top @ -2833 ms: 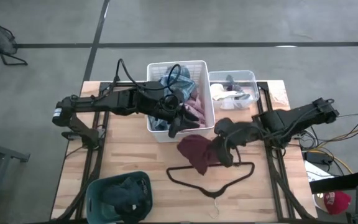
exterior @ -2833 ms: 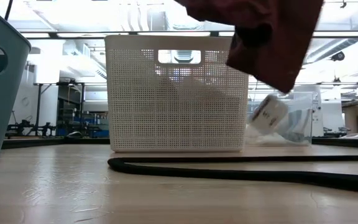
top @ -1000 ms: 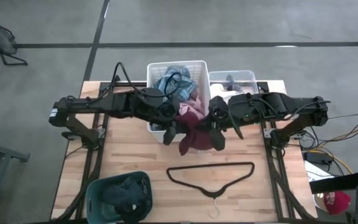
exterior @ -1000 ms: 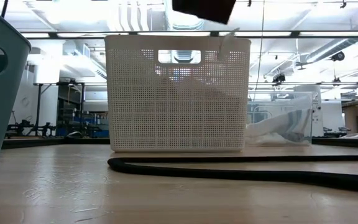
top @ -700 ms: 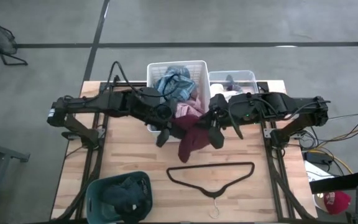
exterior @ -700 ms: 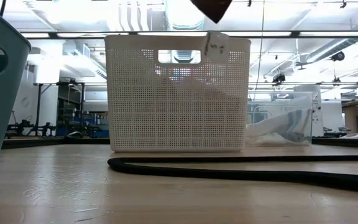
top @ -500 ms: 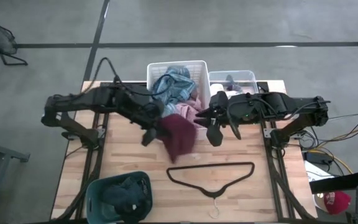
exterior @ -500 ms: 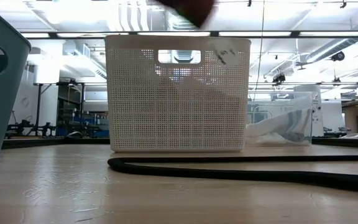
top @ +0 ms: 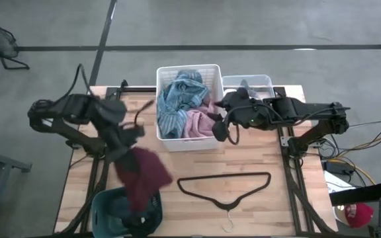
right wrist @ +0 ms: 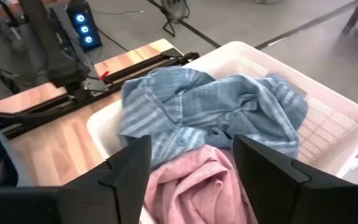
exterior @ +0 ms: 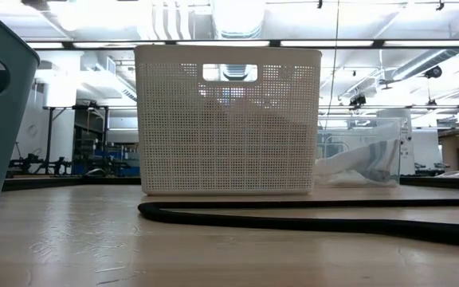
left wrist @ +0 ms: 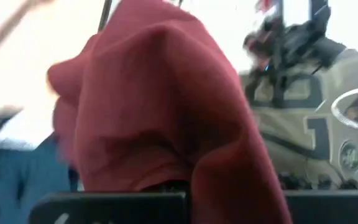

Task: Pick & Place Cloths
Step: Put the red shirt into the green bin, then return to Home Position

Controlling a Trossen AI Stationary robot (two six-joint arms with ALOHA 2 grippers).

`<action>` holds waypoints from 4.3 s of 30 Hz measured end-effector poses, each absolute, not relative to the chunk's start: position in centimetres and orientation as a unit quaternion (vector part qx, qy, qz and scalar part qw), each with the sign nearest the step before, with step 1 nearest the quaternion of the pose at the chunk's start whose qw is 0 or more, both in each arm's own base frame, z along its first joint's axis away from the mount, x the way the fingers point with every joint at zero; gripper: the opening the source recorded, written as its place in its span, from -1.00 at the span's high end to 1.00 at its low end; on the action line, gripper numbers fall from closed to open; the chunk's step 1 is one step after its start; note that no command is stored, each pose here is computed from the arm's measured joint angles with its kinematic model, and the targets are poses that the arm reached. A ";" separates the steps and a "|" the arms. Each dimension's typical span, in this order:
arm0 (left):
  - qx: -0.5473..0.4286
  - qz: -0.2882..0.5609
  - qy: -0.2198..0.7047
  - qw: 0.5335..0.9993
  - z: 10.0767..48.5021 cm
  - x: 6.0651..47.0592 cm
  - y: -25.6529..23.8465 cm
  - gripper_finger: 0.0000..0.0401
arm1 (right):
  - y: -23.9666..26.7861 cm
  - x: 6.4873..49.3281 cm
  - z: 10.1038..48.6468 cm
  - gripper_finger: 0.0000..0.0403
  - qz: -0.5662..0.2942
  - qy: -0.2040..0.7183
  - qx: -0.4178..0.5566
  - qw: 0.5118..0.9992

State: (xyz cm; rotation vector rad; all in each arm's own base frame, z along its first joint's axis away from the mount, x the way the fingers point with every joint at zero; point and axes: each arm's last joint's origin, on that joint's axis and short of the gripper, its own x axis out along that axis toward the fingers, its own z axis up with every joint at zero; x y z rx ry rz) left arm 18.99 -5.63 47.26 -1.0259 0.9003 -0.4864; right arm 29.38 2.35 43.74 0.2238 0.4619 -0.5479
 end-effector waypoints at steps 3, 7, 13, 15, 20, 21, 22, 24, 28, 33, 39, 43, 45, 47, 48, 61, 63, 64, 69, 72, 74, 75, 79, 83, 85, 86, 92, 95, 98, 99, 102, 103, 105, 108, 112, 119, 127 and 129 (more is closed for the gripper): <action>-0.475 -0.203 0.483 0.707 45.9 18.3 -7.2 0.92 | 2.1 29.4 43.7 -0.15 -0.272 0.225 0.112 0.929; -0.467 -0.168 0.565 0.659 43.3 18.3 -9.5 0.92 | 2.1 29.4 43.7 -0.20 -0.273 0.224 0.113 0.929; -0.440 -0.163 0.646 0.602 37.5 19.6 -13.1 0.91 | 2.0 29.5 43.7 -0.25 -0.272 0.223 0.107 0.930; -0.442 -0.151 0.656 0.592 35.1 20.4 -13.9 0.91 | 2.1 29.5 43.8 -0.26 -0.271 0.219 0.108 0.931; -0.420 -0.141 0.672 0.593 29.3 21.3 -15.3 0.91 | 2.1 29.6 43.9 -0.24 -0.271 0.214 0.110 0.932; -0.416 -0.134 0.680 0.589 28.2 21.3 -15.4 0.91 | 2.0 29.6 43.9 -0.23 -0.272 0.214 0.110 0.932; -0.412 -0.127 0.688 0.584 27.1 21.3 -15.5 0.91 | 2.0 29.6 43.9 -0.21 -0.272 0.214 0.110 0.932; -0.399 -0.124 0.697 0.582 25.3 21.0 -15.6 0.91 | 2.0 29.6 43.9 -0.17 -0.272 0.214 0.112 0.931; -0.385 -0.088 0.726 0.563 21.8 20.3 -15.2 0.86 | 1.9 29.6 43.9 -0.11 -0.273 0.214 0.112 0.931; -0.387 -0.090 0.724 0.565 21.1 19.8 -14.8 0.60 | 2.0 29.6 43.9 -0.07 -0.272 0.214 0.111 0.932; -0.407 -0.135 0.685 0.589 24.2 20.1 -15.0 0.10 | 1.9 29.6 43.9 -0.12 -0.272 0.214 0.111 0.932; -0.424 -0.178 0.647 0.608 27.8 20.3 -15.1 -0.16 | 2.0 29.6 43.9 -0.18 -0.272 0.213 0.111 0.932; -0.439 -0.181 0.634 0.610 29.3 20.3 -15.1 -0.24 | 2.0 29.6 43.9 -0.21 -0.272 0.213 0.111 0.932; -0.450 -0.189 0.628 0.607 30.4 20.2 -15.1 -0.28 | 1.9 29.6 43.9 -0.24 -0.272 0.213 0.109 0.932; -0.452 -0.195 0.625 0.606 30.9 20.2 -15.1 -0.29 | 1.8 29.6 43.9 -0.25 -0.273 0.212 0.110 0.932; -0.434 -0.117 0.429 0.783 35.8 21.9 -10.9 -0.28 | 1.2 29.8 44.1 -0.26 -0.280 0.200 0.118 0.931; -0.442 -0.094 0.417 0.789 35.7 22.3 -10.2 -0.28 | 1.1 29.8 44.1 -0.19 -0.273 0.202 0.123 0.932; -0.449 -0.092 0.420 0.784 35.6 22.4 -10.2 -0.28 | 1.1 29.8 44.1 -0.15 -0.272 0.202 0.125 0.932; -0.464 -0.203 0.569 0.648 33.2 20.8 -13.4 -0.20 | 1.1 29.8 44.1 0.03 -0.268 0.204 0.125 0.933; -0.462 -0.217 0.646 0.567 31.1 19.7 -14.9 -0.03 | 1.1 29.8 44.1 0.13 -0.269 0.204 0.125 0.933; -0.470 -0.197 0.669 0.542 29.8 19.4 -14.9 0.08 | 1.1 29.9 44.0 0.19 -0.269 0.205 0.125 0.933; -0.475 -0.184 0.677 0.531 29.3 19.4 -14.9 0.11 | 1.1 29.9 44.0 0.21 -0.269 0.206 0.124 0.933; -0.487 -0.176 0.682 0.516 29.2 19.3 -14.8 0.13 | 1.1 30.3 43.7 0.32 -0.269 0.212 0.118 0.932; -0.483 -0.178 0.725 0.457 29.1 18.5 -14.8 0.12 | 1.2 30.8 43.2 0.42 -0.266 0.224 0.099 0.932; -0.476 -0.188 0.734 0.446 29.3 18.0 -14.6 0.13 | 1.2 31.1 43.0 0.46 -0.266 0.228 0.094 0.932; -0.471 -0.198 0.729 0.455 29.5 17.8 -14.5 0.13 | 1.2 31.4 42.8 0.49 -0.266 0.229 0.093 0.932; -0.477 -0.194 0.659 0.547 30.9 17.5 -12.8 0.19 | 1.4 32.3 41.9 0.65 -0.247 0.249 0.090 0.932; -0.472 -0.159 0.589 0.636 31.4 17.8 -11.3 0.26 | 1.4 32.0 42.3 0.77 -0.240 0.248 0.067 0.936; -0.444 -0.113 0.494 0.739 32.0 18.3 -9.7 0.39 | 1.2 30.7 43.7 0.93 -0.245 0.226 0.029 0.942; -0.435 -0.097 0.453 0.772 32.3 18.7 -9.1 0.44 | 1.1 30.1 44.3 0.94 -0.242 0.217 0.017 0.945; -0.409 -0.065 0.319 0.852 33.9 19.8 -7.5 0.68 | 0.7 28.8 45.4 0.96 -0.217 0.207 0.000 0.954; -0.399 -0.063 0.275 0.873 34.6 20.1 -7.0 0.77 | 0.6 28.7 45.5 0.96 -0.200 0.207 0.009 0.958; -0.380 -0.062 0.195 0.902 35.9 20.5 -6.1 0.93 | 0.3 28.6 45.4 0.96 -0.167 0.213 0.033 0.962; -0.322 -0.070 0.115 0.937 37.5 20.4 -4.8 0.95 | 0.0 28.1 45.6 0.96 -0.139 0.222 0.033 0.964; -0.170 -0.072 0.086 0.979 38.5 18.6 -3.5 0.95 | -0.2 25.5 47.1 0.96 -0.164 0.194 0.034 0.966; -0.130 0.040 0.013 0.991 40.0 15.2 -2.1 0.94 | 0.0 21.4 48.0 0.96 -0.111 0.163 0.051 0.979; -0.085 0.053 0.021 0.995 40.0 10.9 -1.2 0.93 | -0.5 15.9 48.3 0.96 -0.163 0.125 0.050 0.977; -0.039 0.077 0.054 0.995 39.4 10.1 -1.0 0.93 | -0.5 14.7 48.7 0.96 -0.164 0.107 0.060 0.979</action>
